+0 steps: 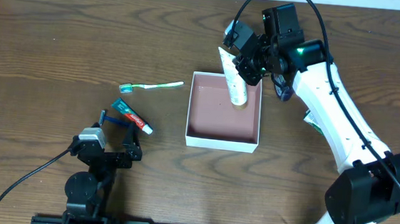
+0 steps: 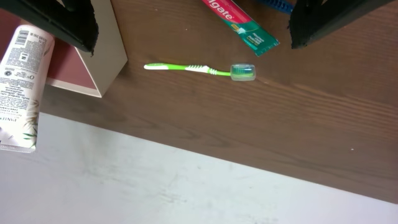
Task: Pack container
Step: 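Lift the white tube and carry it over the box with the right gripper, then lower the white tube upright into the box's left corner and release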
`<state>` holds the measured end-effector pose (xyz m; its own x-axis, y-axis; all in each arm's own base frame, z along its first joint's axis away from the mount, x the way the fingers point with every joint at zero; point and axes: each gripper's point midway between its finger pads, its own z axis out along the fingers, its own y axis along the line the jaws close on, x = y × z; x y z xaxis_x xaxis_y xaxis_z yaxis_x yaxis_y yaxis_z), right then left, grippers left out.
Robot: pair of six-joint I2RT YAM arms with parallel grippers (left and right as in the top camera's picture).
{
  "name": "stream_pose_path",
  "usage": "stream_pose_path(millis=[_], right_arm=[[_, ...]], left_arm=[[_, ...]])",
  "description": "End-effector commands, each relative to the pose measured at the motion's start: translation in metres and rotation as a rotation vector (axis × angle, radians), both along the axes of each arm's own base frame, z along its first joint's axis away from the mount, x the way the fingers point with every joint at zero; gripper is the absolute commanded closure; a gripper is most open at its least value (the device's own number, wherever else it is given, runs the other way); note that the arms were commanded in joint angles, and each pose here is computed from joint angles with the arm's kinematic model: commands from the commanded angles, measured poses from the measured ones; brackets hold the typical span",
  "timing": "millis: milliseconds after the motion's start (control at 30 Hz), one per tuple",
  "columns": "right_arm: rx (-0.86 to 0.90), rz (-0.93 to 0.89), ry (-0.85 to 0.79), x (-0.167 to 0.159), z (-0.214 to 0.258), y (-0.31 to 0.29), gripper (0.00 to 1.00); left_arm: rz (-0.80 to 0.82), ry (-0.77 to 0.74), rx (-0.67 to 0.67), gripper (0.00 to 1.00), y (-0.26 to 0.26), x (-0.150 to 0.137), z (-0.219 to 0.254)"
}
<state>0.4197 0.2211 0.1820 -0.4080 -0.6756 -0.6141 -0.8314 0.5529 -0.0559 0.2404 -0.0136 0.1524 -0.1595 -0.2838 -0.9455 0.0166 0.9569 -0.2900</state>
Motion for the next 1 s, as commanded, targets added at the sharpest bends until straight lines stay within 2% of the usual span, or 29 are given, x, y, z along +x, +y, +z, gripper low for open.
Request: stream_pose_path(millis=[0, 600, 967], right_arm=[[0.008, 0.009, -0.028, 0.003, 0.007, 0.0, 0.99], [0.321, 0.219, -0.116, -0.001, 0.056, 0.054, 0.99], [0.333, 0.315, -0.112, -0.017, 0.049, 0.086, 0.99]], left_arm=[[-0.009, 0.033, 0.017, 0.02, -0.001, 0.0, -0.016], [-0.009, 0.033, 0.017, 0.02, -0.001, 0.0, -0.016], [-0.009, 0.033, 0.017, 0.02, -0.001, 0.0, -0.016]])
